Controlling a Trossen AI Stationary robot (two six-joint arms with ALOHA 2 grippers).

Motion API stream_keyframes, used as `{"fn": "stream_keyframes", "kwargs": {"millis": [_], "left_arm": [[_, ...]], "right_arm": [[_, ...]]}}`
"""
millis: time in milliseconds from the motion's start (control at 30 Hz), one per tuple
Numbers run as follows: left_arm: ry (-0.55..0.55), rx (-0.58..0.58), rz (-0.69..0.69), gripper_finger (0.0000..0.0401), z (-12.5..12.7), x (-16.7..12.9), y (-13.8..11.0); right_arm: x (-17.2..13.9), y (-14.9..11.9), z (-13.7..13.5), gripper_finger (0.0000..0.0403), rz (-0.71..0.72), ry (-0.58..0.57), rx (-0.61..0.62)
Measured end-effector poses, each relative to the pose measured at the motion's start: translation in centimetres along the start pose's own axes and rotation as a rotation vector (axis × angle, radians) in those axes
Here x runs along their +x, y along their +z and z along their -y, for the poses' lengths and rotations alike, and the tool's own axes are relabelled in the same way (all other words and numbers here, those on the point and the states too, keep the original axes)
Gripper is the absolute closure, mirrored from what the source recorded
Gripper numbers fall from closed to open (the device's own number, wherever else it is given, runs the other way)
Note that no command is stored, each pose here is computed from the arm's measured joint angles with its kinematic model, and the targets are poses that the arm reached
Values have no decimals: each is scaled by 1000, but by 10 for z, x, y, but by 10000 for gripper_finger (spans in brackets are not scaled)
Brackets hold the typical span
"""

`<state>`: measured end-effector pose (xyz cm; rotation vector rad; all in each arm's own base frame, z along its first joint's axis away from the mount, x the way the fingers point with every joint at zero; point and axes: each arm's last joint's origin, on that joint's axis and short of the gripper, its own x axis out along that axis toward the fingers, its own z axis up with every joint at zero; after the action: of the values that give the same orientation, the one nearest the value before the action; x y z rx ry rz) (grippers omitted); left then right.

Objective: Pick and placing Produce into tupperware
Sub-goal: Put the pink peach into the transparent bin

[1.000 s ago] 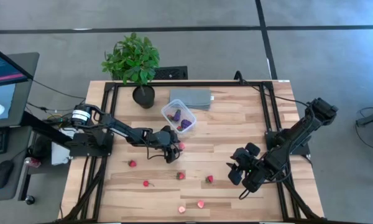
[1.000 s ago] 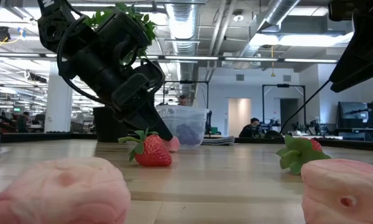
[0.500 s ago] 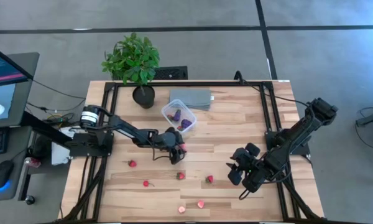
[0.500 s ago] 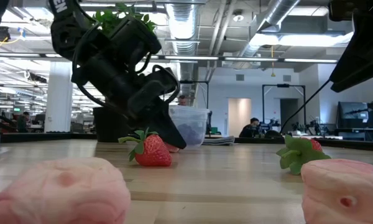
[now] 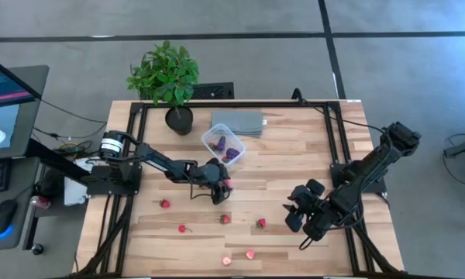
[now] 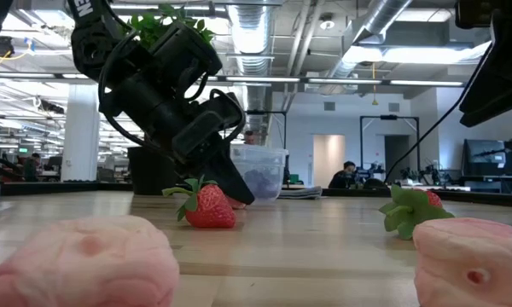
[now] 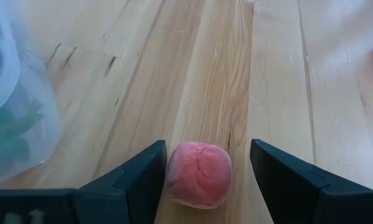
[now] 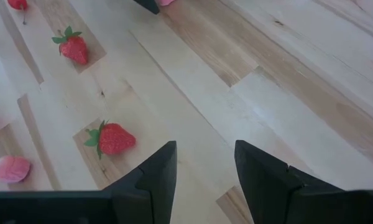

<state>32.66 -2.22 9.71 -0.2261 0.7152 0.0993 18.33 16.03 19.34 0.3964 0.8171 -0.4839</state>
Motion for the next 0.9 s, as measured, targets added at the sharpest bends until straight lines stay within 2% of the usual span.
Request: {"fn": "stream_keyframes", "kwargs": {"millis": [900], "left_arm": [[15, 6, -52, 231, -1, -8, 0]], "right_arm": [[0, 0, -1, 225, 1, 5, 4]]}}
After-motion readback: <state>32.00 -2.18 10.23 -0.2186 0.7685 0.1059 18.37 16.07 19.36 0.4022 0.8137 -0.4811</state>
